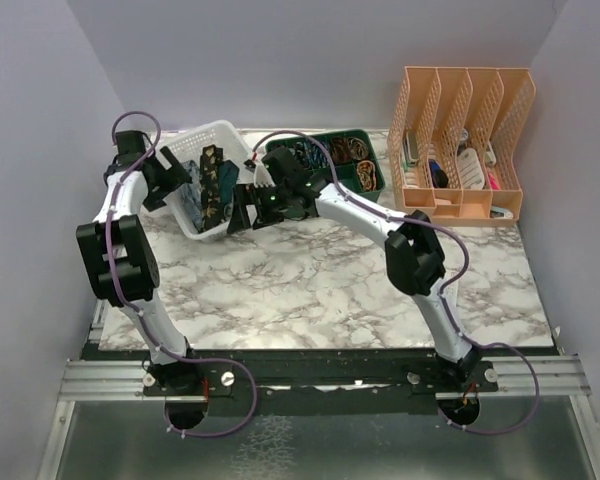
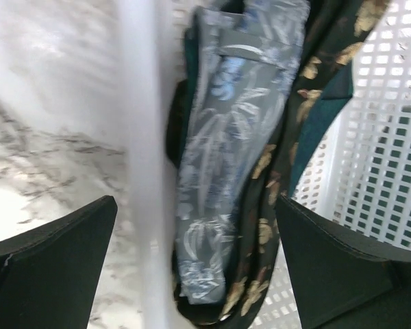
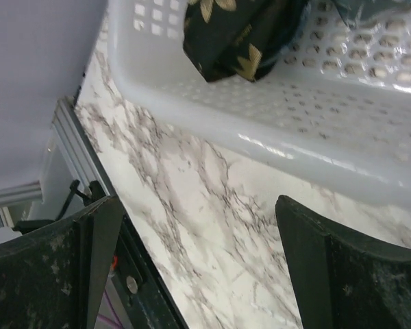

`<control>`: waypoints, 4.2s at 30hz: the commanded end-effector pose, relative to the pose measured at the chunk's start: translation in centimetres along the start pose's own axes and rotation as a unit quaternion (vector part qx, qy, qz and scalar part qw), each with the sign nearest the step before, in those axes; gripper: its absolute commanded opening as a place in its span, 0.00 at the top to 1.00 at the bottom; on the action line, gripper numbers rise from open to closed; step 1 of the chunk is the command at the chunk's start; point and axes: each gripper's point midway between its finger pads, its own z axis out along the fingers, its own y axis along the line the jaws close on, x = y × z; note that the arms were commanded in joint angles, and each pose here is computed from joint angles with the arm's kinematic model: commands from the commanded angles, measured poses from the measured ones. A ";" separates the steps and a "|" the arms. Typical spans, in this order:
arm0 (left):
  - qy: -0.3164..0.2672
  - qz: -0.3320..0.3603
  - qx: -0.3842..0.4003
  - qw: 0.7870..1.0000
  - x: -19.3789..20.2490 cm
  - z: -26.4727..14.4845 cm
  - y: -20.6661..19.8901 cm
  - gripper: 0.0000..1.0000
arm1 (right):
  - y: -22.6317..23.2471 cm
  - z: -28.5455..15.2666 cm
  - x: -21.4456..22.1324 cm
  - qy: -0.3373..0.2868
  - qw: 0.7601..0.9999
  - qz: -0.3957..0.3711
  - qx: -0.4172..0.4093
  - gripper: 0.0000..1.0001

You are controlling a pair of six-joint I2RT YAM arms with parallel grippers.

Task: Roll the ties
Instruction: Move the bin to the corner of the board, then pick up the tie from the bin.

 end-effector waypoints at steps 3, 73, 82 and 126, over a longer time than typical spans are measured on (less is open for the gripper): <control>0.004 0.005 -0.005 1.000 -0.7 -3.0 2.8 0.01 | 0.4 -4.1 1.4 -0.019 0.999 -0.042 0.028 0.00; -0.009 0.205 -0.126 0.971 -5.1 8.3 -2.1 0.76 | -9.3 -23.3 13.2 -0.125 0.917 0.035 0.377 0.07; -0.071 0.184 -0.088 0.977 -10.5 5.6 -4.1 1.00 | -9.4 -23.1 13.1 -0.120 0.916 0.038 0.381 0.07; -0.001 0.159 -0.038 0.987 -6.2 2.8 -2.9 0.35 | -10.1 -20.6 14.3 -0.075 0.926 0.050 0.367 0.04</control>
